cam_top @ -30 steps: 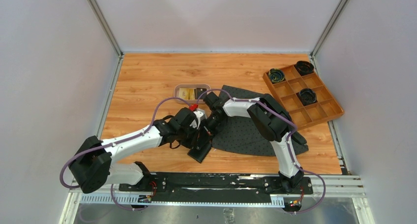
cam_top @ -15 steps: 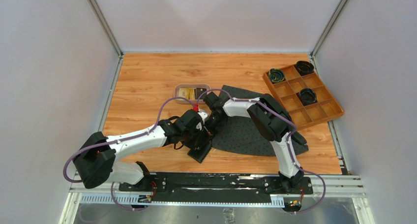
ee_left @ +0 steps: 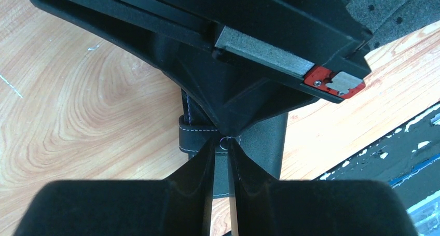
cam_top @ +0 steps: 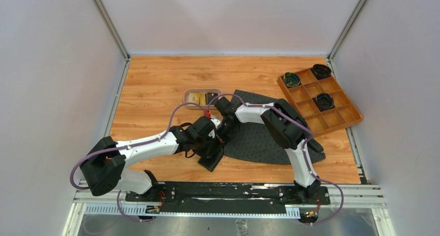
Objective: Put the credit cards into the card holder
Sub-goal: Close the card holder at the center of the board, then reset both arms
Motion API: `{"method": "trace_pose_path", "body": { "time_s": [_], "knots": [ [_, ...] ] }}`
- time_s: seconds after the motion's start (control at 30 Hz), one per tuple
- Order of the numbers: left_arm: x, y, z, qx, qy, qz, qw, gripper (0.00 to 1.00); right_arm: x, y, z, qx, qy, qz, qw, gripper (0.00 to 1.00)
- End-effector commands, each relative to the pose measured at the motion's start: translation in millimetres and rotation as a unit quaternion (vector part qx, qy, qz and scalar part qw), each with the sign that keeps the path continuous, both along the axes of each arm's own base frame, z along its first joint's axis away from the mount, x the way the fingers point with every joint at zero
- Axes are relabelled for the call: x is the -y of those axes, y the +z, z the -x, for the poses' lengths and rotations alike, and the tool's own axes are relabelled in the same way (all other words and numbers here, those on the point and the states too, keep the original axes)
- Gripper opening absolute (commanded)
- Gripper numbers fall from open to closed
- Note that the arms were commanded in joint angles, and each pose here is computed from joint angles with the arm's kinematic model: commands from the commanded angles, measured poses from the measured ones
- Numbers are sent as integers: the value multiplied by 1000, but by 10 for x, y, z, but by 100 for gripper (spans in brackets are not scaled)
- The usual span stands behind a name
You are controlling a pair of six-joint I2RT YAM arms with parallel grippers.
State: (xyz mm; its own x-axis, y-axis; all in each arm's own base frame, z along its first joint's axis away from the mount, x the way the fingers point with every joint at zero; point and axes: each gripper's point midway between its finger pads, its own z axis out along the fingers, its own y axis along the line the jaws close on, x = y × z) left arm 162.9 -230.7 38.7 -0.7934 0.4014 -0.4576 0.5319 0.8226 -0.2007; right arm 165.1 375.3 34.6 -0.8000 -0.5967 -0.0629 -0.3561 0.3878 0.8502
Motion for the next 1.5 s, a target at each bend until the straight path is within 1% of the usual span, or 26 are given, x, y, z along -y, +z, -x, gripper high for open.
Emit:
{"method": "trace_pose_path", "body": {
  "time_s": [0.0,0.57,1.47],
  "knots": [
    [-9,-23,2,-3,1,-16,1000,15,91,-308,96,22,12,54,998,0],
    [-89,-152,145,-33,-2,-29,999,9,92,-304,95,22,12,54,998,0],
    [-208,-378,241,-49,15,-38,998,7,94,-303,87,25,11,56,998,0]
  ]
}}
